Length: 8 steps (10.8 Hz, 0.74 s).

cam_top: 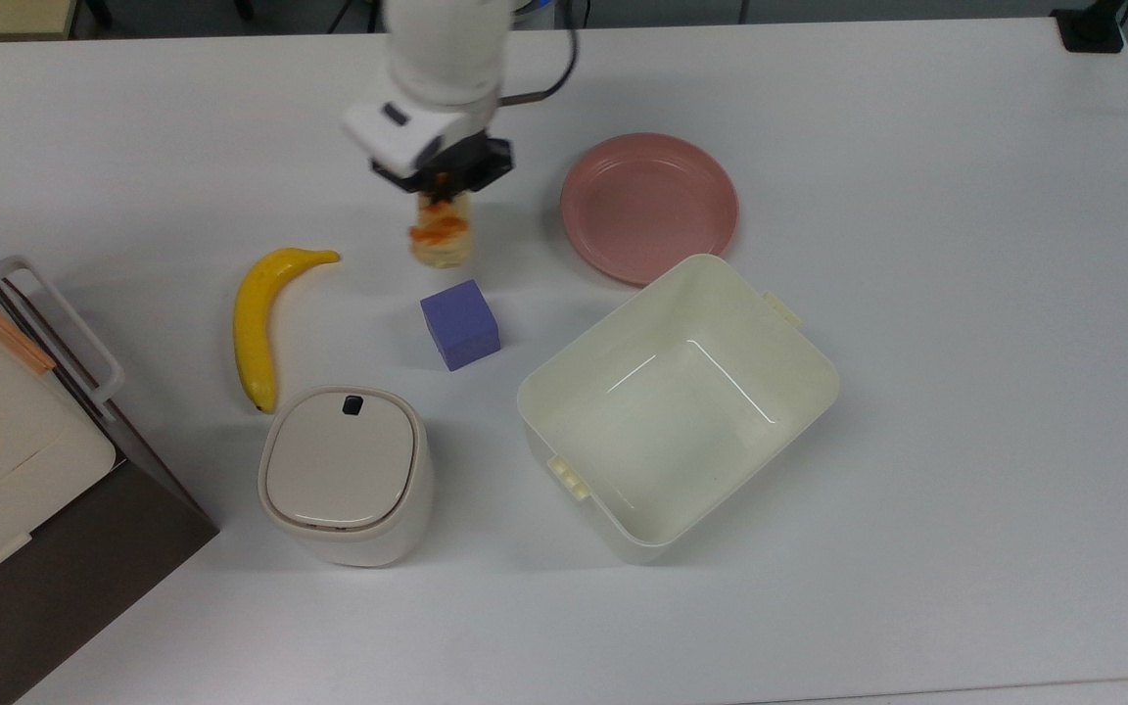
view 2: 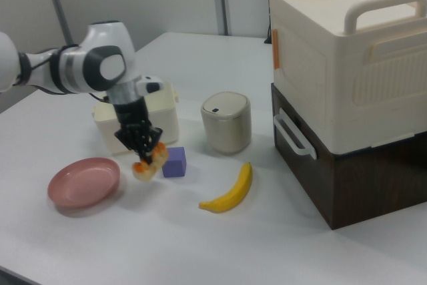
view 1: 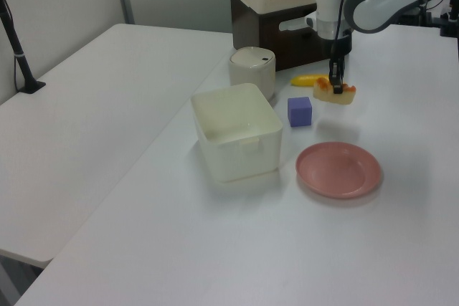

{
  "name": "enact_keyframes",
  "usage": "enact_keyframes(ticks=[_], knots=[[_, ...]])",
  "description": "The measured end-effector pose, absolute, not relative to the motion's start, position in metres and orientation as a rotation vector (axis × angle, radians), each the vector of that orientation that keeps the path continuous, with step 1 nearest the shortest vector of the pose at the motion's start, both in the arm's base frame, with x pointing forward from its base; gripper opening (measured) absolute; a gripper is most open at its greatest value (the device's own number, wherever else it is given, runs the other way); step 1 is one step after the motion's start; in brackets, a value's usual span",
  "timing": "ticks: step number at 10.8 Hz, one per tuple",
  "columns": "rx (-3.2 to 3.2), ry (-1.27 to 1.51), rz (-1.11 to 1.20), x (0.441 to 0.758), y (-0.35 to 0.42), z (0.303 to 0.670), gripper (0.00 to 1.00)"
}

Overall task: Put the bread on a plate
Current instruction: 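Carry the bread roll over the pink plate and lower it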

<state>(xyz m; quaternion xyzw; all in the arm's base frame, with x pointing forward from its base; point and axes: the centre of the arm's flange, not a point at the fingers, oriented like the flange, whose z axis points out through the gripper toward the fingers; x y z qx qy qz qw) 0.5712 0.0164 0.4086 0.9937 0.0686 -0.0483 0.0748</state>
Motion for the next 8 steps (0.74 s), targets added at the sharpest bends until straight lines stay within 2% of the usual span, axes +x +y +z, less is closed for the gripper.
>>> enact_keyframes(ticks=[4,8], knots=[[2.962,0.329,-0.148,0.559,0.114,0.417,0.08],[2.94,0.503,-0.232,0.53,0.193,0.409,0.08]])
